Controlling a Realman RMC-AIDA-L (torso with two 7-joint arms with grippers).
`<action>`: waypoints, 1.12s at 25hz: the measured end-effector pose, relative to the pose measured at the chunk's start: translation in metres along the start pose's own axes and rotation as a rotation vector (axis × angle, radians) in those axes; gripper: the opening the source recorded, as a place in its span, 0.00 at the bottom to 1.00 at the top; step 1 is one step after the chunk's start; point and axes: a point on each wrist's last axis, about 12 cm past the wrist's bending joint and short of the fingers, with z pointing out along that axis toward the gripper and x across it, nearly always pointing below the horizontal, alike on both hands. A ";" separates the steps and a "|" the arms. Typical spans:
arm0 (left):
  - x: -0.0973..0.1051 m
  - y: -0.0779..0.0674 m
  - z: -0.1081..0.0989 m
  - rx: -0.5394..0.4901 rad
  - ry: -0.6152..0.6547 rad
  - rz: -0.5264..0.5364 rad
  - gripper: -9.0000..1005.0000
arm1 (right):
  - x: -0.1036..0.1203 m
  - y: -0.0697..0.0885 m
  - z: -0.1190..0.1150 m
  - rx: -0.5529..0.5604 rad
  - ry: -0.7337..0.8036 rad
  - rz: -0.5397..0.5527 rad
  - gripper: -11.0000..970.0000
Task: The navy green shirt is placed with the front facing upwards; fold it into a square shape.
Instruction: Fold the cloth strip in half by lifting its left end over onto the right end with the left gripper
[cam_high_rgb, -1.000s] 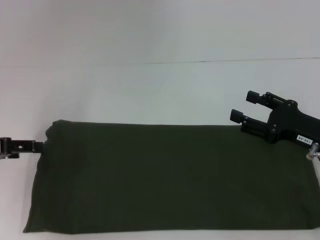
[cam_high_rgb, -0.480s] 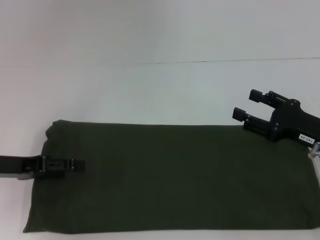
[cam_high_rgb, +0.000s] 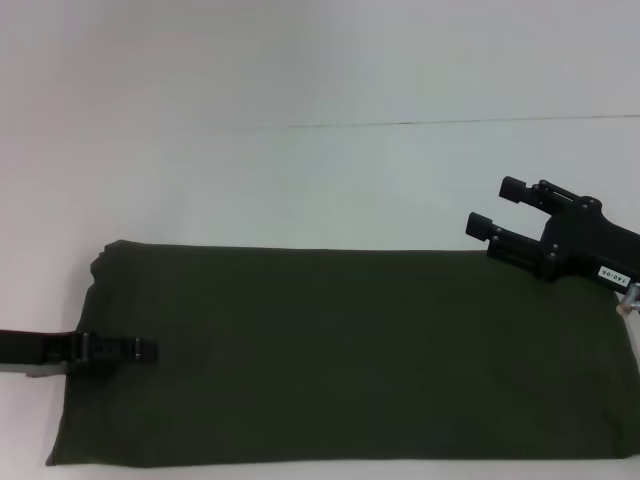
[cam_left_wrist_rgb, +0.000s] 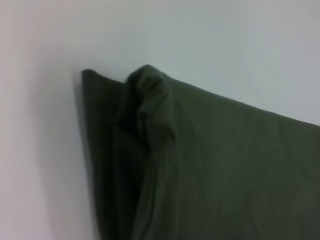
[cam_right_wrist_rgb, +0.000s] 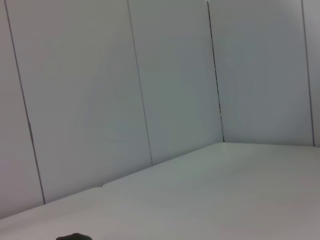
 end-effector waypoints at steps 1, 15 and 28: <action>0.000 0.000 0.000 0.000 0.000 0.000 0.86 | 0.000 0.000 0.000 0.000 0.000 0.001 0.82; -0.010 0.008 -0.010 -0.085 -0.067 0.018 0.86 | 0.001 0.001 0.000 0.000 0.000 0.007 0.82; -0.011 0.011 -0.028 -0.155 -0.059 0.012 0.86 | 0.002 0.001 0.000 0.002 0.001 0.006 0.82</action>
